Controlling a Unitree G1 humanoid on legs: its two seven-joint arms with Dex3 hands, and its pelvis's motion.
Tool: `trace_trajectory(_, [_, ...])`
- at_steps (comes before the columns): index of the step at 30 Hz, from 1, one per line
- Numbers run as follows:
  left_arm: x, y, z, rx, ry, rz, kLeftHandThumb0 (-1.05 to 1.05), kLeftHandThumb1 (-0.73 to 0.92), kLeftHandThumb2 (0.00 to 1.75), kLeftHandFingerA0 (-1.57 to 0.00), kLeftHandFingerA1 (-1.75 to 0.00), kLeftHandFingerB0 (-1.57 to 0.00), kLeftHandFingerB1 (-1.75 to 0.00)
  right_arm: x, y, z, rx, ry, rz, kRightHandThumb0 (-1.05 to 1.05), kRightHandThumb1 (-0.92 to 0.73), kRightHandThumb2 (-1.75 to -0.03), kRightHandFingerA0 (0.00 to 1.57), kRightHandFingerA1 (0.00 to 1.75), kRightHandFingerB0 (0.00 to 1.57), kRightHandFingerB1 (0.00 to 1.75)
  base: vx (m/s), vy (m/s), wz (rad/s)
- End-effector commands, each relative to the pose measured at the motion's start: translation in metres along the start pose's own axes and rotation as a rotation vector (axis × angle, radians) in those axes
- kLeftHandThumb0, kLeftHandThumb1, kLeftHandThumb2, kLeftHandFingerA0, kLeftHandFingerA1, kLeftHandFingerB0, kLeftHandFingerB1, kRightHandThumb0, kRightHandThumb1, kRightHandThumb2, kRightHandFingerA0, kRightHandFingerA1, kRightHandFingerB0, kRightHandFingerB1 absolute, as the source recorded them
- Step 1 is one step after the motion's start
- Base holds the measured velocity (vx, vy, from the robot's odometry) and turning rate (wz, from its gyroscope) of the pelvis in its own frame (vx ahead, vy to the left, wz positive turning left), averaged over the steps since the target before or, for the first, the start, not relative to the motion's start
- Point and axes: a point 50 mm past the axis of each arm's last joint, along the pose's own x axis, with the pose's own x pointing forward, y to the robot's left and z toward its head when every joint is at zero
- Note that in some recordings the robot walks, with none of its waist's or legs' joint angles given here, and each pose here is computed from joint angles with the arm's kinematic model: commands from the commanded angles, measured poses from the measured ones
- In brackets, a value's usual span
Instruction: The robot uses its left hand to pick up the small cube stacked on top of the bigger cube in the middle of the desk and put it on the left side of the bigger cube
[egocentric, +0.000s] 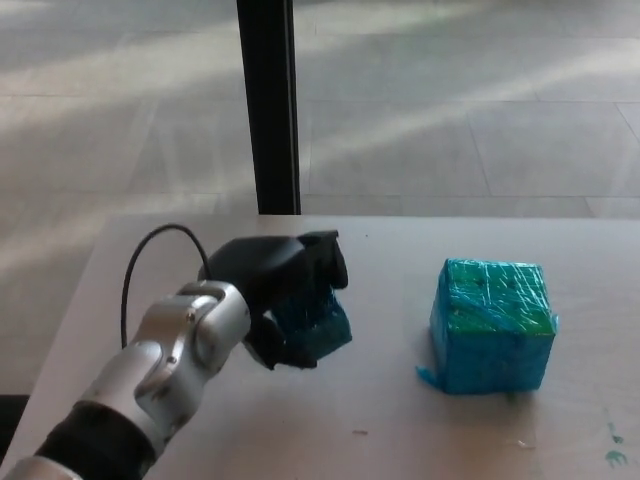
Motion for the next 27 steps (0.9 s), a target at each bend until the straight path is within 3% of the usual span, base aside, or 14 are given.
trace_trajectory(1, [-0.005,-0.027,-0.001,0.036,0.018,-0.062,-0.14,0.63,0.89,-0.76,-1.72,-0.71,-1.5,-0.001,-0.009,0.005,-0.026,-0.017,-0.027,-0.43,-0.27,-1.03,0.94,0.93,0.82,0.74,0.0,0.0,0.0])
trace_trajectory(8, [-0.005,-0.037,0.001,0.088,0.04,-0.1,-0.14,0.66,0.83,-0.72,-1.7,-0.69,-1.46,0.0,-0.01,0.007,0.001,-0.017,-0.028,-0.45,-0.28,-1.01,0.94,0.94,0.82,0.74,0.0,0.0,0.0])
trace_trajectory(10, [-0.004,-0.04,0.001,0.183,0.045,-0.113,-0.18,0.73,0.71,-0.74,-1.57,-0.69,-1.08,0.0,-0.01,0.007,0.0,-0.021,-0.024,-0.46,-0.27,-1.01,0.92,0.95,0.78,0.79,0.0,0.0,0.0])
trace_trajectory(11, [-0.003,-0.039,0.002,0.263,0.062,-0.13,-0.28,0.75,0.63,-0.48,-1.14,-0.62,-0.67,0.0,-0.01,0.007,-0.001,-0.024,-0.025,-0.49,-0.28,-1.02,0.93,0.95,0.79,0.8,0.0,0.0,0.0])
trace_trajectory(13, [0.0,-0.035,0.005,0.404,0.095,-0.163,-0.27,0.72,0.61,-0.42,-1.1,-0.64,-0.61,-0.001,-0.01,0.007,0.001,-0.028,-0.026,-0.49,-0.28,-1.02,0.93,0.96,0.78,0.8,0.0,0.0,0.0])
trace_trajectory(14, [0.001,-0.031,0.007,0.448,0.114,-0.2,-0.21,0.54,0.63,-0.28,-0.91,-0.43,-0.44,-0.001,-0.01,0.006,-0.015,-0.024,-0.033,-0.48,-0.29,-1.02,0.94,0.95,0.78,0.79,0.0,0.0,0.0])
trace_trajectory(15, [0.0,-0.031,0.007,0.454,0.117,-0.205,-0.21,0.54,0.63,-0.28,-0.91,-0.43,-0.44,-0.001,-0.01,0.005,-0.018,-0.023,-0.033,-0.48,-0.29,-1.02,0.94,0.95,0.78,0.79,0.0,0.0,0.0])
trace_trajectory(17, [0.0,-0.027,0.008,0.456,0.127,-0.22,-0.34,0.28,0.87,-0.08,-0.57,0.0,-0.5,-0.001,-0.009,0.004,-0.013,-0.02,-0.024,-0.49,-0.29,-1.02,0.93,0.95,0.77,0.79,0.0,0.0,0.0])
trace_trajectory(18, [0.0,-0.02,0.008,0.432,0.152,-0.232,-0.85,0.45,0.93,0.0,-0.18,0.0,0.0,-0.001,-0.009,0.004,-0.006,-0.019,-0.024,-0.5,-0.28,-1.02,0.93,0.95,0.77,0.79,0.0,0.0,0.0])
trace_trajectory(20, [0.0,-0.017,0.008,0.413,0.166,-0.243,-0.85,0.45,0.93,0.0,-0.18,0.0,0.0,-0.002,-0.009,0.004,-0.012,-0.021,-0.022,-0.5,-0.28,-1.02,0.93,0.95,0.77,0.79,0.0,0.0,0.0])
trace_trajectory(21, [0.0,-0.014,0.008,0.383,0.178,-0.241,-1.0,0.56,0.58,0.0,0.0,0.0,0.0,-0.001,-0.009,0.004,-0.004,-0.017,-0.023,-0.49,-0.27,-1.01,0.93,0.95,0.78,0.78,0.0,0.0,0.0])
trace_trajectory(24, [0.0,-0.005,0.01,0.347,0.192,-0.245,-1.05,0.6,0.6,0.0,0.0,0.0,0.0,-0.002,-0.009,0.003,-0.005,-0.019,-0.02,-0.46,-0.26,-0.97,0.91,0.94,0.81,0.74,0.0,0.0,0.0])
trace_trajectory(25, [0.0,-0.003,0.01,0.343,0.195,-0.246,-1.05,0.56,1.02,0.0,-0.03,0.0,0.0,-0.002,-0.008,0.002,-0.007,-0.018,-0.022,-0.46,-0.25,-0.98,0.91,0.94,0.81,0.73,0.0,0.0,0.0])
trace_trajectory(27, [-0.001,0.001,0.01,0.301,0.188,-0.223,-1.02,0.55,1.02,0.0,-0.05,0.0,0.0,-0.002,-0.008,0.002,-0.013,-0.015,-0.021,-0.46,-0.25,-0.96,0.92,0.93,0.8,0.72,0.0,0.0,0.0])
